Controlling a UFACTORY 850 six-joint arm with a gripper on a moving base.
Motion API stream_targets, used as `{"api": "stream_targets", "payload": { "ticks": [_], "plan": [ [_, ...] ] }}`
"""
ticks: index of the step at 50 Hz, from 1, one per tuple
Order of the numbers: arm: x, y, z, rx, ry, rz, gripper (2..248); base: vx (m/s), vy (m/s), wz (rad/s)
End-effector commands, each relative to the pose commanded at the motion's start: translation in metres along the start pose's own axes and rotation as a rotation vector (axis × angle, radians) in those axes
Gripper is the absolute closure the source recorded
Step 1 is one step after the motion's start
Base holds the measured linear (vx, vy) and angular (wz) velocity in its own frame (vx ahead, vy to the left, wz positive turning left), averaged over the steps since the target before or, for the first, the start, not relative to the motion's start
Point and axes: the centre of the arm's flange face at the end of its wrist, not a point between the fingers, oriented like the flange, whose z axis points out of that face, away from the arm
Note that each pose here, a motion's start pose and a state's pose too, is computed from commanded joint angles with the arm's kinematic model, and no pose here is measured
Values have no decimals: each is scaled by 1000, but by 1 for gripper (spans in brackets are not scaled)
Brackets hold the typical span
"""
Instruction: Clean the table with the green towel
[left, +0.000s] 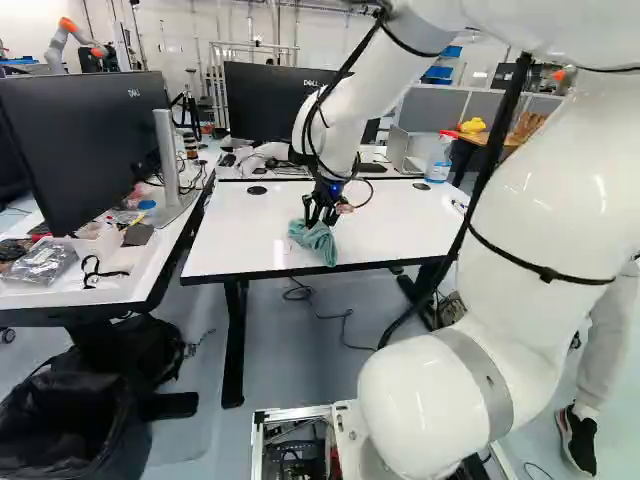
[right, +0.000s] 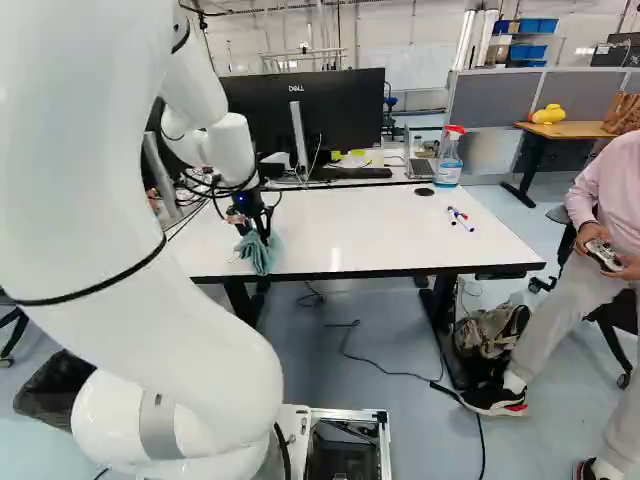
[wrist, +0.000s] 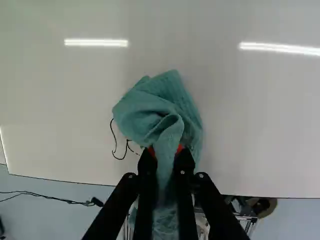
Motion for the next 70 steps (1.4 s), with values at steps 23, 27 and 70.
{"api": "stream_targets", "payload": {
  "ticks": [23, 27, 70],
  "plan": [
    [34, -27, 8, 11, 7, -49, 203, 0, 0, 0],
    [38, -34, 9, 13, 8, -62, 203, 0, 0, 0],
    [21, -111, 12, 44, -4, -218, 203, 0, 0, 0]
  ]
}}
